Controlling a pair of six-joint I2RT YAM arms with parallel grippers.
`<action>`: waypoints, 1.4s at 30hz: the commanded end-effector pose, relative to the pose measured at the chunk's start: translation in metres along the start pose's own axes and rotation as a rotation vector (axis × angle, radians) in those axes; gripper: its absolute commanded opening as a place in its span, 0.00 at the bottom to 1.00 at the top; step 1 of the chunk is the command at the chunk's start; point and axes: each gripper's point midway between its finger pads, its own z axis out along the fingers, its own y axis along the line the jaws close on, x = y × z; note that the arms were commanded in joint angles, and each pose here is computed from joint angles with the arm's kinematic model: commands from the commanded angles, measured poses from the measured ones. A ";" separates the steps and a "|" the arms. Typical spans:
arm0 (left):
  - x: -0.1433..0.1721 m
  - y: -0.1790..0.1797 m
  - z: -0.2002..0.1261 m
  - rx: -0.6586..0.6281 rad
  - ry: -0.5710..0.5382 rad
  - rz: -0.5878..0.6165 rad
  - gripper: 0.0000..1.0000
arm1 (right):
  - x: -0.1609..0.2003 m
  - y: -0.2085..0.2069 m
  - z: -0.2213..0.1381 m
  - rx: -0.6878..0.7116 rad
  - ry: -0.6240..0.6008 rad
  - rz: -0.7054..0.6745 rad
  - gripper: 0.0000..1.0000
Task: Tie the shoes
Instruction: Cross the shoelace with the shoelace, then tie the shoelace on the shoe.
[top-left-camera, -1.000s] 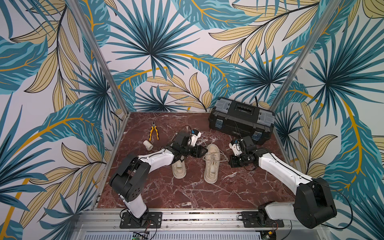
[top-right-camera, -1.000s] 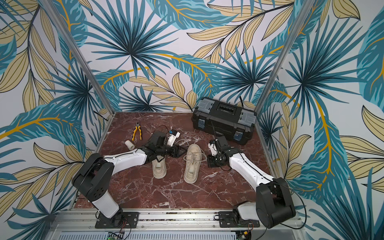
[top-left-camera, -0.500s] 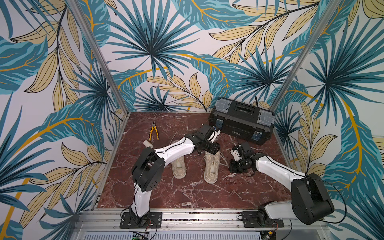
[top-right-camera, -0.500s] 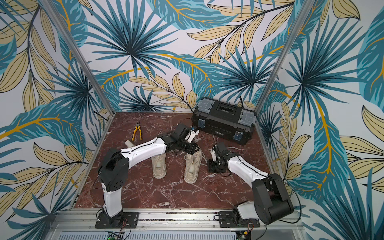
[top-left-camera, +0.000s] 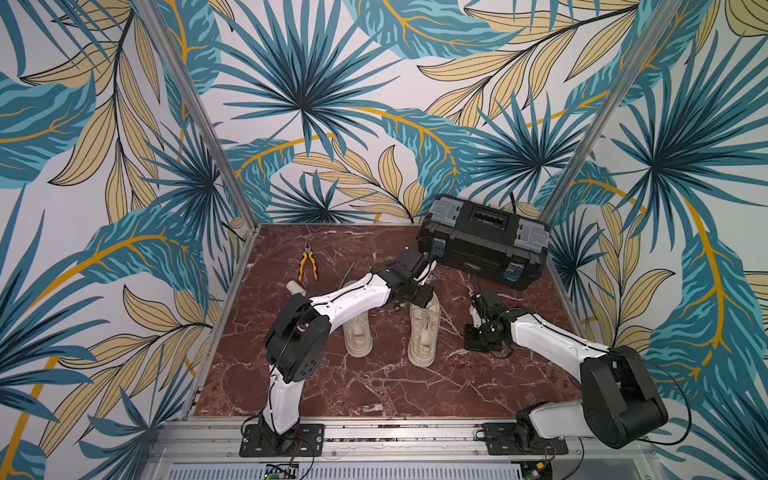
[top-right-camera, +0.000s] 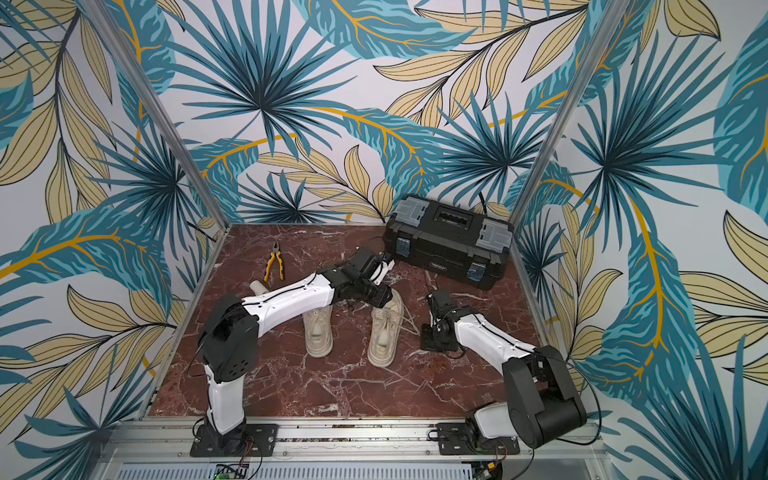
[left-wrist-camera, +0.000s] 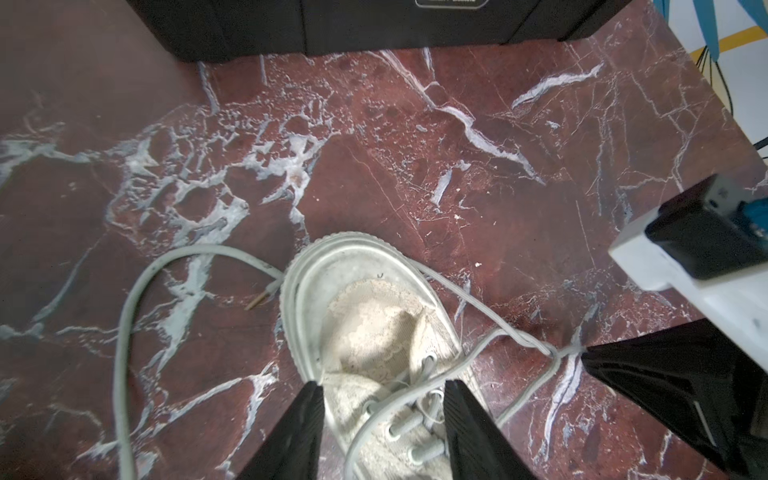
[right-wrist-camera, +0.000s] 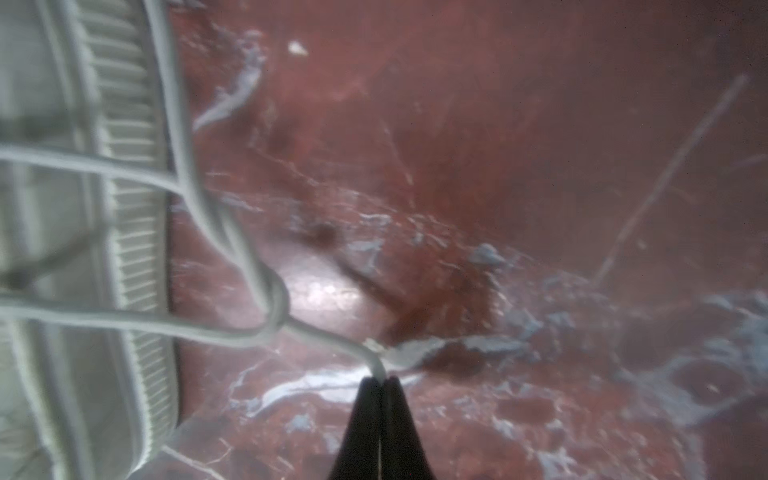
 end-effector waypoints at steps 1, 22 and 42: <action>-0.007 0.014 -0.021 -0.028 -0.057 -0.038 0.52 | 0.007 -0.030 -0.010 0.161 -0.006 0.031 0.00; -0.001 0.035 -0.056 -0.058 -0.140 -0.072 0.55 | -0.086 0.026 -0.055 0.036 -0.148 -0.171 0.44; 0.012 0.045 -0.053 -0.078 -0.118 -0.090 0.56 | -0.113 0.058 0.036 0.022 0.002 -0.204 0.39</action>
